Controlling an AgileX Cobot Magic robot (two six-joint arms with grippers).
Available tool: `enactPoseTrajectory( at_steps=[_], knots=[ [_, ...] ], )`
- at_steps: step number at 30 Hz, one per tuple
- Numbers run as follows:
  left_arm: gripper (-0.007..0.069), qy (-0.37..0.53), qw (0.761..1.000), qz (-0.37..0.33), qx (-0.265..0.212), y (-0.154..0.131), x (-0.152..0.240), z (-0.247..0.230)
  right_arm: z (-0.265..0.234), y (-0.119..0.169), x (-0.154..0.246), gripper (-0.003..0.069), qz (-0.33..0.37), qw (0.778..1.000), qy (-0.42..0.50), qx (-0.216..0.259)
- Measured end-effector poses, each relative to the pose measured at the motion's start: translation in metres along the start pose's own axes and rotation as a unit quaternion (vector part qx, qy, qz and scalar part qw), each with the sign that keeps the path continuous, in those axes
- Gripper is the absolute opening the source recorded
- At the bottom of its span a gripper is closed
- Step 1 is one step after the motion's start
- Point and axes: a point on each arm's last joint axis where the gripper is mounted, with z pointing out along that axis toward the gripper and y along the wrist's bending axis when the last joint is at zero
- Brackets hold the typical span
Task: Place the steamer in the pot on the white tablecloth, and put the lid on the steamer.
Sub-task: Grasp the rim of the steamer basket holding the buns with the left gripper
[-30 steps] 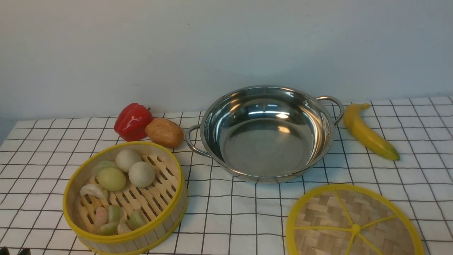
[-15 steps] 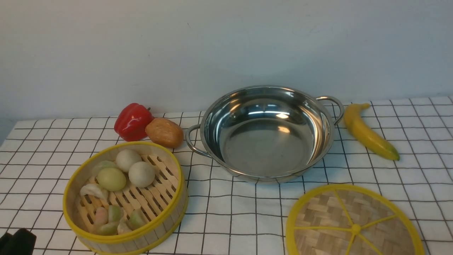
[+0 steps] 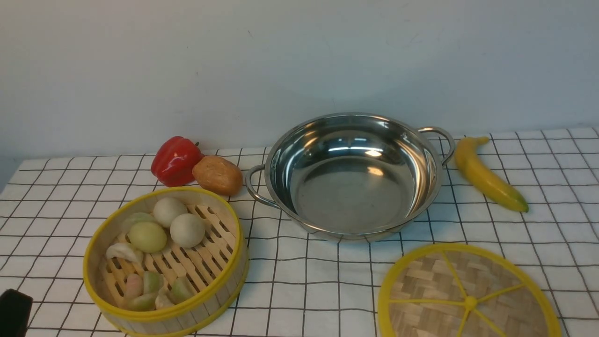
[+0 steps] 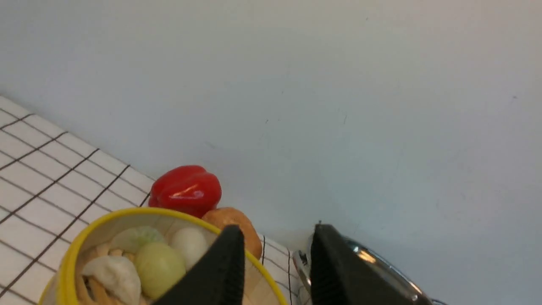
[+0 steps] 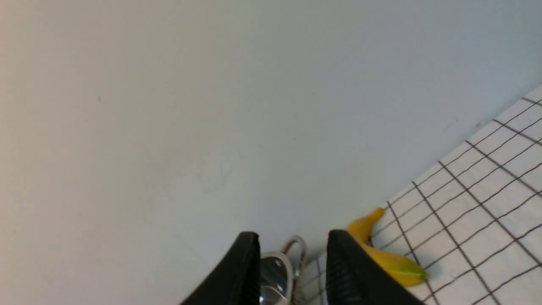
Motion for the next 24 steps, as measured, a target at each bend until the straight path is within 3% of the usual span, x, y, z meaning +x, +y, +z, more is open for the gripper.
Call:
enactPoseTrajectory(
  at_steps=[6,9,11,17,24],
  knots=[
    [0.0243,-0.132,0.99,0.007,0.044,-0.009,-0.025,-0.004,0.0,0.003,-0.007,0.0242,0.064,0.997,-0.035,-0.019],
    [0.0243,-0.157,0.986,0.033,0.054,-0.017,-0.037,-0.006,0.0,0.004,-0.008,0.0242,0.078,0.996,-0.043,-0.024],
    [0.0243,-0.174,0.978,0.101,0.057,-0.031,-0.056,-0.011,-0.001,0.004,-0.009,0.0242,0.093,0.994,-0.047,-0.026],
    [0.0243,-0.134,0.952,0.273,0.039,-0.068,-0.099,-0.013,-0.001,0.005,-0.012,0.0242,0.096,0.993,-0.063,-0.035],
    [0.0243,-0.041,0.956,0.29,-0.03,-0.087,-0.135,0.031,-0.001,0.006,-0.012,0.0242,0.083,0.994,-0.062,-0.036]
  ],
)
